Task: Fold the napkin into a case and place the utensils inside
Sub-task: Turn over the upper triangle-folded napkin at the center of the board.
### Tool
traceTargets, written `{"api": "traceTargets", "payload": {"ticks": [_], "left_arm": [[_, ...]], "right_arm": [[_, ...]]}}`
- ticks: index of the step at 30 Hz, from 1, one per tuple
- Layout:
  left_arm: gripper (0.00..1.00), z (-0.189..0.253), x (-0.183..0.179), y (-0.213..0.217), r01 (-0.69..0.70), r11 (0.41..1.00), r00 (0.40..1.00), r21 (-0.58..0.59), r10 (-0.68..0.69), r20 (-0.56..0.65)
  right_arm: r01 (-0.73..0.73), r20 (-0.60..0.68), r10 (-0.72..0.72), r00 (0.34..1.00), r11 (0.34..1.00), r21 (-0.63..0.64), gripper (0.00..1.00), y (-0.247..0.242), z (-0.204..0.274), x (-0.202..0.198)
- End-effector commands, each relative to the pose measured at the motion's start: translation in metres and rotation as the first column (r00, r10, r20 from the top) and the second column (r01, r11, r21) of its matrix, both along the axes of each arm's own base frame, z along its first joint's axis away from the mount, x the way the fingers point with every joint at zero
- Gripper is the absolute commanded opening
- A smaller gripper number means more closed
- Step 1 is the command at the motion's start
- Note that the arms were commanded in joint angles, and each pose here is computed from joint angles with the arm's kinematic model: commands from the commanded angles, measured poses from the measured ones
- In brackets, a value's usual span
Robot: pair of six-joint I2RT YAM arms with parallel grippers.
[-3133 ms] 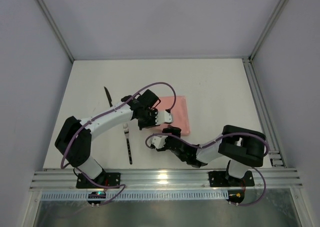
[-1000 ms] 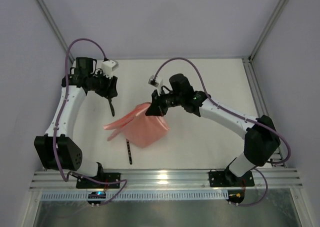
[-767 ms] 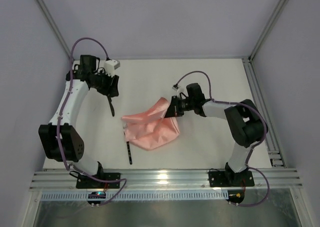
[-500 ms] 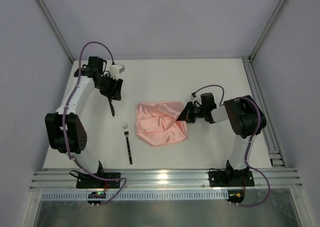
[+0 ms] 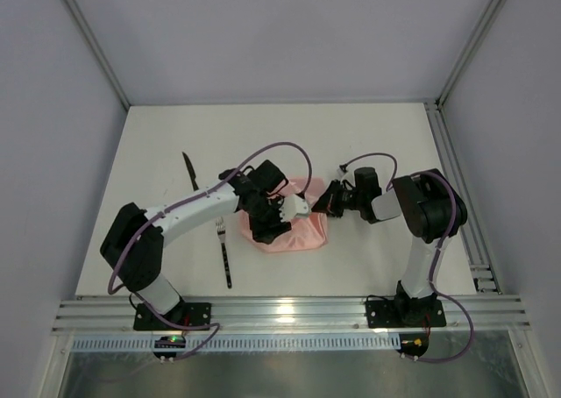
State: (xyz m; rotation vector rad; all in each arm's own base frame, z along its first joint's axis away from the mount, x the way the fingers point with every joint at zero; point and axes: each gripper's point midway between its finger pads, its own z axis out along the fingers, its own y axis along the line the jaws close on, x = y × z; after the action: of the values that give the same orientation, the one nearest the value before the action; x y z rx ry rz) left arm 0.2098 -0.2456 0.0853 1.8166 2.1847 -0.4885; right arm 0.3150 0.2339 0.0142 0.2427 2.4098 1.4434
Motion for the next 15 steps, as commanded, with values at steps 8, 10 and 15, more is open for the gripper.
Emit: {"api": "traceTargets", "payload": {"ticks": [8, 10, 15], "left_arm": [[0.53, 0.005, 0.023, -0.101, 0.024, 0.965, 1.0, -0.26, -0.022, 0.012], [0.53, 0.002, 0.021, -0.113, 0.011, 0.958, 0.999, -0.288, -0.023, -0.04], [0.51, -0.008, 0.013, -0.126, -0.004, 0.954, 0.988, -0.299, -0.042, -0.147]], "right_arm": [[0.05, 0.047, -0.048, 0.998, 0.998, -0.039, 0.04, -0.007, -0.002, 0.0], [0.047, 0.046, -0.046, 0.998, 0.998, -0.038, 0.04, -0.007, -0.002, -0.001], [0.049, 0.052, -0.047, 0.998, 0.998, -0.039, 0.04, -0.007, -0.002, 0.0]]}}
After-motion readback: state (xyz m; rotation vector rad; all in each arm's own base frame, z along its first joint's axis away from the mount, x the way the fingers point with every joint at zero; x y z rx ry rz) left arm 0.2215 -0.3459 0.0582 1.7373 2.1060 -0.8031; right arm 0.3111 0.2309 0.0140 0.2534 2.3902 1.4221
